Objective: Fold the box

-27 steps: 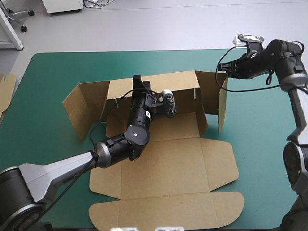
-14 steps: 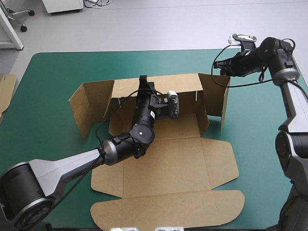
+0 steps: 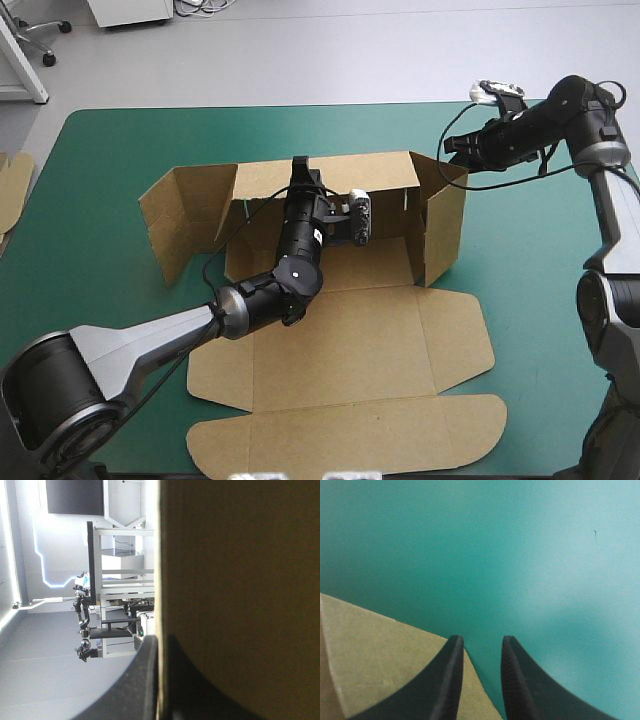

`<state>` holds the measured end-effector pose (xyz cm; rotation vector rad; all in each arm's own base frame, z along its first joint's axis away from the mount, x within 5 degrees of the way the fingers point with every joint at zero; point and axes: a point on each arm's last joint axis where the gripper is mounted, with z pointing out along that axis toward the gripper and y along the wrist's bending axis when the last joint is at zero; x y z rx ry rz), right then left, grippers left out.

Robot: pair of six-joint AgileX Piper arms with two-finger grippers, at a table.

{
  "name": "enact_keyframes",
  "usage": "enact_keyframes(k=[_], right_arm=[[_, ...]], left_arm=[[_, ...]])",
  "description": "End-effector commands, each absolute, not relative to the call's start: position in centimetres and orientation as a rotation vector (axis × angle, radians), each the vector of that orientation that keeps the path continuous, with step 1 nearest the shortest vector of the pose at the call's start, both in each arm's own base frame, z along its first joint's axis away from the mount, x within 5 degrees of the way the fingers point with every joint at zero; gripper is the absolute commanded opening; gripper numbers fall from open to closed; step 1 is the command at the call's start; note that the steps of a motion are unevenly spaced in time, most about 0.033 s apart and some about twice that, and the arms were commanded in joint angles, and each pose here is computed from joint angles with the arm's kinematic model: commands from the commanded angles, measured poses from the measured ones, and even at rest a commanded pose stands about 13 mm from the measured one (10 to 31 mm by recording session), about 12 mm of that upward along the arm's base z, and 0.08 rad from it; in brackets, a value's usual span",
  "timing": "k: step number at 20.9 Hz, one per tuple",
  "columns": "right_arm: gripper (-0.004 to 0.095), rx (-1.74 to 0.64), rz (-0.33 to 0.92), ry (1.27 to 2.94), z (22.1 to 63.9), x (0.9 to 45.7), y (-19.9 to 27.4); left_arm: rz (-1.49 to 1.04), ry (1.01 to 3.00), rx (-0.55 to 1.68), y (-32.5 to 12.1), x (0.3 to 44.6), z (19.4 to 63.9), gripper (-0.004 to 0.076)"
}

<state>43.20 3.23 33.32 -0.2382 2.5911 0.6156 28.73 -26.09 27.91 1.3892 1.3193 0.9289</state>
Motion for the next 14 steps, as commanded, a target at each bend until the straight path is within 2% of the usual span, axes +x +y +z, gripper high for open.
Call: enact_keyframes(k=[1, 6, 14], right_arm=[[0.0249, -0.297, 0.714, 2.428, 38.3, 41.0, 3.5], [0.0249, -0.340, 0.747, 2.430, 38.0, 39.6, 3.8], [0.0249, -0.347, 0.769, 2.267, 36.7, 35.3, 4.3]], left_arm=[[0.928, 1.297, 1.305, -25.8, 28.6, 30.3, -0.0014], [0.930, 1.296, 1.313, -25.8, 28.8, 30.1, -0.0015], [0.924, 1.300, 1.317, -25.8, 28.9, 29.9, -0.0014]])
